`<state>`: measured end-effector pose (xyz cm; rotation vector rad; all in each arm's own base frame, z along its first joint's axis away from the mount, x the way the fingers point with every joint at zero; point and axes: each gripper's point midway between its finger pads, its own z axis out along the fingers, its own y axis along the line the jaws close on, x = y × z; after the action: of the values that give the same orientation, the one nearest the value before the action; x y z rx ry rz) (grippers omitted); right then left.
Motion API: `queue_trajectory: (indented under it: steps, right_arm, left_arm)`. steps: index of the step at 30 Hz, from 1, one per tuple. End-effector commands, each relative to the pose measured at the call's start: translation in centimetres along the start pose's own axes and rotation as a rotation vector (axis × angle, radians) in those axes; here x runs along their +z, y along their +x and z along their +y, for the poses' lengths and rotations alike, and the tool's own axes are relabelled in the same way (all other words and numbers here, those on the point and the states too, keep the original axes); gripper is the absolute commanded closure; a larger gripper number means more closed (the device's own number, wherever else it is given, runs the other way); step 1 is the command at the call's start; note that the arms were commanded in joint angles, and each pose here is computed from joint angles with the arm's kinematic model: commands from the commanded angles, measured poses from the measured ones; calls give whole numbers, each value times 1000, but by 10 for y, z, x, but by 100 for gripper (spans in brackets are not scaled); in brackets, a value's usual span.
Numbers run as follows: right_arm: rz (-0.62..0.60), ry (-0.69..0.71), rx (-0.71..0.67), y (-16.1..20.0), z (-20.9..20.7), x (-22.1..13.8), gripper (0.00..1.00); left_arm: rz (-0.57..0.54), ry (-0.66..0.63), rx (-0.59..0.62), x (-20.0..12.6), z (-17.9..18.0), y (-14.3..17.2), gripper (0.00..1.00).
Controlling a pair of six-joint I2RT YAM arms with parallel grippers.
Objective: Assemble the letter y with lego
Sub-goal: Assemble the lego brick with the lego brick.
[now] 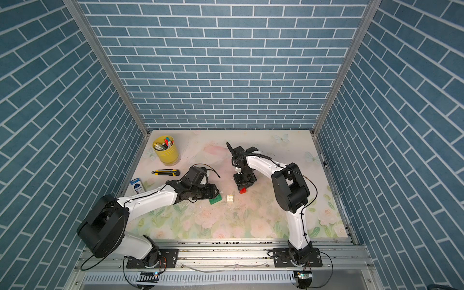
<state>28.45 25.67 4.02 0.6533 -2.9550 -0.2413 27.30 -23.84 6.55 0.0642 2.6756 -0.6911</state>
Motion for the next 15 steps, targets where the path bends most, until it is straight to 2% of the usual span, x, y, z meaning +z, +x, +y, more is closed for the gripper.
queue_trajectory:
  steps: [1,10,15]
  right_arm:
    - [188,63,24,29,-21,74,80]
    - [148,50,18,18,-17,60,80]
    - [60,36,24,7,-16,27,80]
  left_arm:
    - [2,-6,0,1,2,3,30]
    - [-4,-7,-1,-1,2,2,30]
    - [-3,-4,3,-1,0,0,30]
